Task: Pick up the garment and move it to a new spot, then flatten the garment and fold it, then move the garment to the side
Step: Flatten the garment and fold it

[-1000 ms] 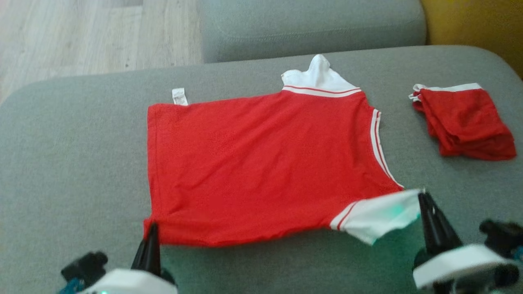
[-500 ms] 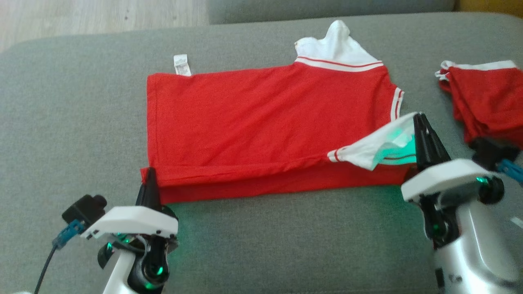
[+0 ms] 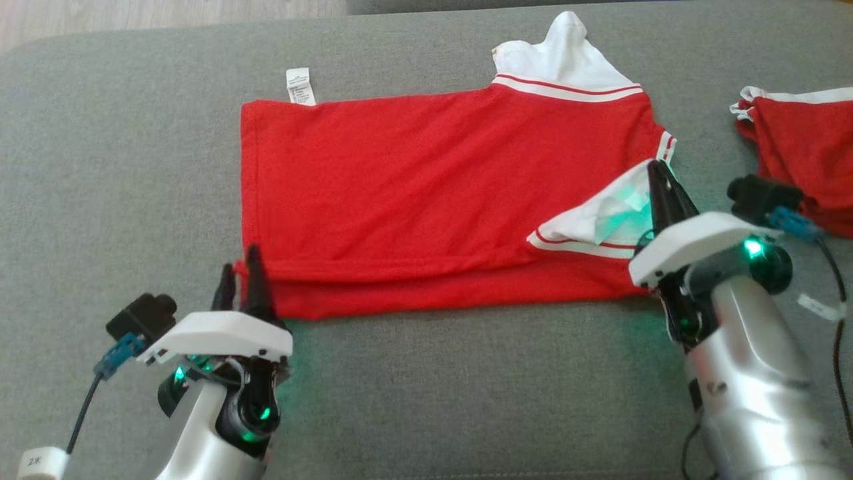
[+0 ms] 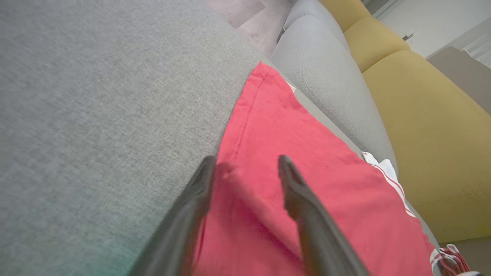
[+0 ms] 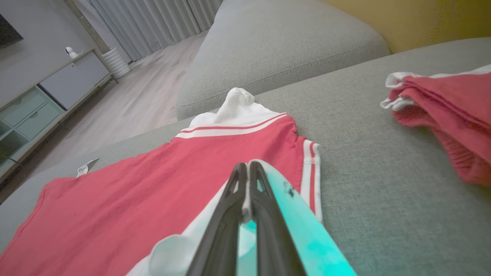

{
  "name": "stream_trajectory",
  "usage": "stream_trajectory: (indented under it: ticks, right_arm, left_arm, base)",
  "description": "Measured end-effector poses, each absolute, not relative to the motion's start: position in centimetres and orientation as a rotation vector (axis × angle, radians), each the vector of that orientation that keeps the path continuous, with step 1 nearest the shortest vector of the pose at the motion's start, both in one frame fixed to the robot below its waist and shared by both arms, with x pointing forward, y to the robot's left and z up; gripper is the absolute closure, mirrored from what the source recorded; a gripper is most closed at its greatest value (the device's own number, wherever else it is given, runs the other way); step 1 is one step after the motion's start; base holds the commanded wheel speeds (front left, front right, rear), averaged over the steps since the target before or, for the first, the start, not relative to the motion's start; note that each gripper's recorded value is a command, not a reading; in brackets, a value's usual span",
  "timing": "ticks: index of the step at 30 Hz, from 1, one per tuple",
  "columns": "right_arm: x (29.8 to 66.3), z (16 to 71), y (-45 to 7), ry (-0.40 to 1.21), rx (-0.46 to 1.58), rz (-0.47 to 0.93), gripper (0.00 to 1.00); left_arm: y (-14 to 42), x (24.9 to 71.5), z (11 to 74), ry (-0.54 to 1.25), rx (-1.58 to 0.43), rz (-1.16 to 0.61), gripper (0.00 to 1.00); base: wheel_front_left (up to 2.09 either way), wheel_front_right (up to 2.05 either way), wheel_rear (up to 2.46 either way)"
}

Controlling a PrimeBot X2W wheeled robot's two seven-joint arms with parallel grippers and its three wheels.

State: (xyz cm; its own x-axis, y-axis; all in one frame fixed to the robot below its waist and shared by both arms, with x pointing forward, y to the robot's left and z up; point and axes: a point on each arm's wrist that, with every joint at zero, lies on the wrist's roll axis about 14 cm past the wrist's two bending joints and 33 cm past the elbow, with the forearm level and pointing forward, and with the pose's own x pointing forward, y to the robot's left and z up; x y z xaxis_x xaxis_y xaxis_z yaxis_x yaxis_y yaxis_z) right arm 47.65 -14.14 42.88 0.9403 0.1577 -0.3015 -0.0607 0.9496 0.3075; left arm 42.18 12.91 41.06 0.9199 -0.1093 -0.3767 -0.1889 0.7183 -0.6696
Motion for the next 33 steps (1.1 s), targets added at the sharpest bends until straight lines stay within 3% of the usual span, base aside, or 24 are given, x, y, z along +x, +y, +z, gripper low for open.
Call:
stream_trajectory:
  ticks: [10,16,21,33]
  right_arm:
    - [50.2,46.1,-14.3,0.227,0.273,0.102,0.00]
    - [49.6,48.2,-15.3,0.157,0.229,0.089,0.00]
    - [47.2,47.5,-16.5,0.159,0.195,0.067,0.00]
    - [41.2,43.0,-19.4,0.310,0.189,-0.002,0.00]
  left_arm:
    - [13.6,41.8,43.6,0.320,-0.720,0.004,0.00]
    - [13.9,37.6,42.3,0.398,-0.682,-0.013,0.00]
    - [13.1,35.0,40.8,0.505,-0.670,-0.025,0.00]
    - [12.4,35.5,38.3,0.623,-0.717,0.011,0.00]
  base:
    - [0.00,0.00,0.00]
    - [0.00,0.00,0.00]
    - [0.00,0.00,0.00]
    - [0.00,0.00,0.00]
